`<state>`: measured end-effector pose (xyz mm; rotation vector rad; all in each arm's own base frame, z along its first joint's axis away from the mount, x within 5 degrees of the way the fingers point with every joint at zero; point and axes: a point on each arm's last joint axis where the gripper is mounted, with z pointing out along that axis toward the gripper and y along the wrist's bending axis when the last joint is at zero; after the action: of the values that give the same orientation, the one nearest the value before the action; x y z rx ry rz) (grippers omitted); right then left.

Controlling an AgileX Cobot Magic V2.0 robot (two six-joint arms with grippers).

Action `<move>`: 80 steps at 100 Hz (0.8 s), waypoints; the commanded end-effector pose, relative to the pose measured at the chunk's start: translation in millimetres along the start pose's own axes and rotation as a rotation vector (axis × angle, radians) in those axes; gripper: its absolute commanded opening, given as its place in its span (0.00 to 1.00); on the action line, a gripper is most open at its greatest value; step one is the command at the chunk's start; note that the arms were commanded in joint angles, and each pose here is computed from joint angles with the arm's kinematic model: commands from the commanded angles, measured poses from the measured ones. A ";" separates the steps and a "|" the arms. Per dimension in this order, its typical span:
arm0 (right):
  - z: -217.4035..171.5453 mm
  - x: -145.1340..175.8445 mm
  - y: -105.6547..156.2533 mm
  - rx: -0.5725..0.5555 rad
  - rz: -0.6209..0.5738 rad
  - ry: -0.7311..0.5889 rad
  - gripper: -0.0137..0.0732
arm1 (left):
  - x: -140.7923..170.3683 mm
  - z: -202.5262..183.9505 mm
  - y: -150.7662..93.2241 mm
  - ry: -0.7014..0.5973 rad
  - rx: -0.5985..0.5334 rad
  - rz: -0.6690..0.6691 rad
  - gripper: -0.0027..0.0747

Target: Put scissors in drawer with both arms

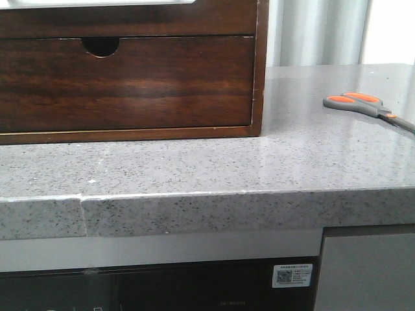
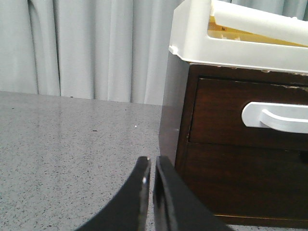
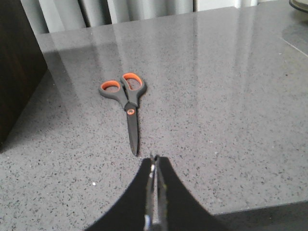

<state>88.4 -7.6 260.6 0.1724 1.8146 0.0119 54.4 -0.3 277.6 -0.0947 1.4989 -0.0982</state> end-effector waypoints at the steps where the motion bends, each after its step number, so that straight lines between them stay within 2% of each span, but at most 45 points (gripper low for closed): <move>1: -0.7 -15.8 1.7 -0.009 -0.005 -0.077 0.10 | -17.9 0.7 -1.9 -0.100 0.010 -0.004 0.06; 18: -0.7 -15.0 1.6 -0.007 -0.005 -0.068 0.10 | -24.8 -0.2 -2.1 -0.186 0.015 -0.004 0.35; 23: -0.6 -14.8 1.6 -0.007 -0.005 -0.066 0.10 | -27.8 -0.8 -2.3 -0.220 0.017 -0.006 0.40; 28: -0.6 -14.8 1.6 -0.007 -0.005 -0.066 0.10 | -29.8 -1.2 -2.5 -0.242 0.017 0.011 0.41; 39: -0.6 -14.8 1.6 -0.007 -0.005 -0.066 0.10 | -29.8 -0.9 -3.4 -0.244 0.012 0.141 0.42; 61: -0.6 -14.7 1.6 -0.007 -0.005 -0.065 0.10 | -26.5 14.7 -4.7 -0.185 0.014 0.296 0.42; 74: -0.6 -14.7 1.6 -0.007 -0.005 -0.065 0.10 | -27.5 29.7 -9.2 -0.206 0.053 0.395 0.42; 80: -0.6 -14.7 1.6 -0.007 -0.005 -0.065 0.10 | -28.8 37.2 -13.9 -0.228 0.093 0.489 0.42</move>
<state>87.8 -7.7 258.3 0.1753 1.8403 0.0111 82.3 -2.7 289.8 0.2121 1.3982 0.2013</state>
